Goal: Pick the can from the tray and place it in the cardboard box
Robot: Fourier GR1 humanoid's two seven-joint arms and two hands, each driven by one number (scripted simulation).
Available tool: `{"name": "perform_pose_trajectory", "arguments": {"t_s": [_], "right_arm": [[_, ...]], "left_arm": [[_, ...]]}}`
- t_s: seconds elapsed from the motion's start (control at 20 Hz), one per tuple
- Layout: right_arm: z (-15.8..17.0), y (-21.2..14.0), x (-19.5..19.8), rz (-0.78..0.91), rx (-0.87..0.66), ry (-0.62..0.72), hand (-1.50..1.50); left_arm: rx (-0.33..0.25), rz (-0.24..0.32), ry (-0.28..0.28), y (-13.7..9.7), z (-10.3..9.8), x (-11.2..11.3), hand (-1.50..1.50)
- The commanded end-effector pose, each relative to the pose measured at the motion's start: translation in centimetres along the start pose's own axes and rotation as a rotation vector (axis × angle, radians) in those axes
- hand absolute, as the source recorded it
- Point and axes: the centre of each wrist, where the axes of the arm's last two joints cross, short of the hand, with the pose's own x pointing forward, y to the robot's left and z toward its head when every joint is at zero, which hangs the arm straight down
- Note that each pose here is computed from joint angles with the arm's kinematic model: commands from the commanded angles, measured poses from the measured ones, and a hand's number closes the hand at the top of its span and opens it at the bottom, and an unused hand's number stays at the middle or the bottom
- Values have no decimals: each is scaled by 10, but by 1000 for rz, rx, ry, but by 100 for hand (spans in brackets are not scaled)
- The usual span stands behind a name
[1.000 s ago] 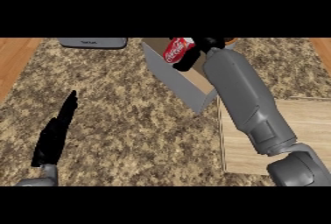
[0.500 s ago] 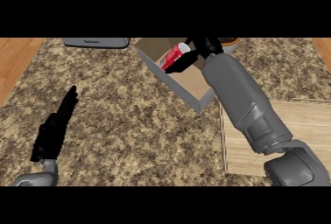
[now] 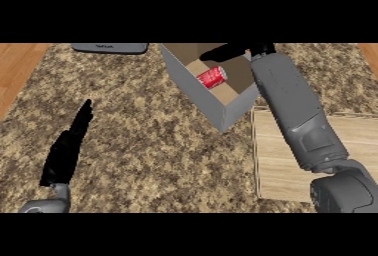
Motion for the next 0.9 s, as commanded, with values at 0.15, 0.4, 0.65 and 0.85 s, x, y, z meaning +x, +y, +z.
{"name": "perform_pose_trajectory", "arguments": {"t_s": [0.15, 0.4, 0.65, 0.85], "right_arm": [[3, -79, -27, -176, -217, 24, -150], [15, -150, -45, -193, -312, 52, -150], [43, -215, -68, -206, -335, 24, -150], [71, -270, -76, -173, -268, 40, -150]], "left_arm": [[8, -2, 14, 2, 7, -10, 0], [39, -8, 15, 14, 2, -12, 0], [10, -23, -7, 0, -6, -10, 0], [10, -7, 3, 6, 4, -6, 0]]}}
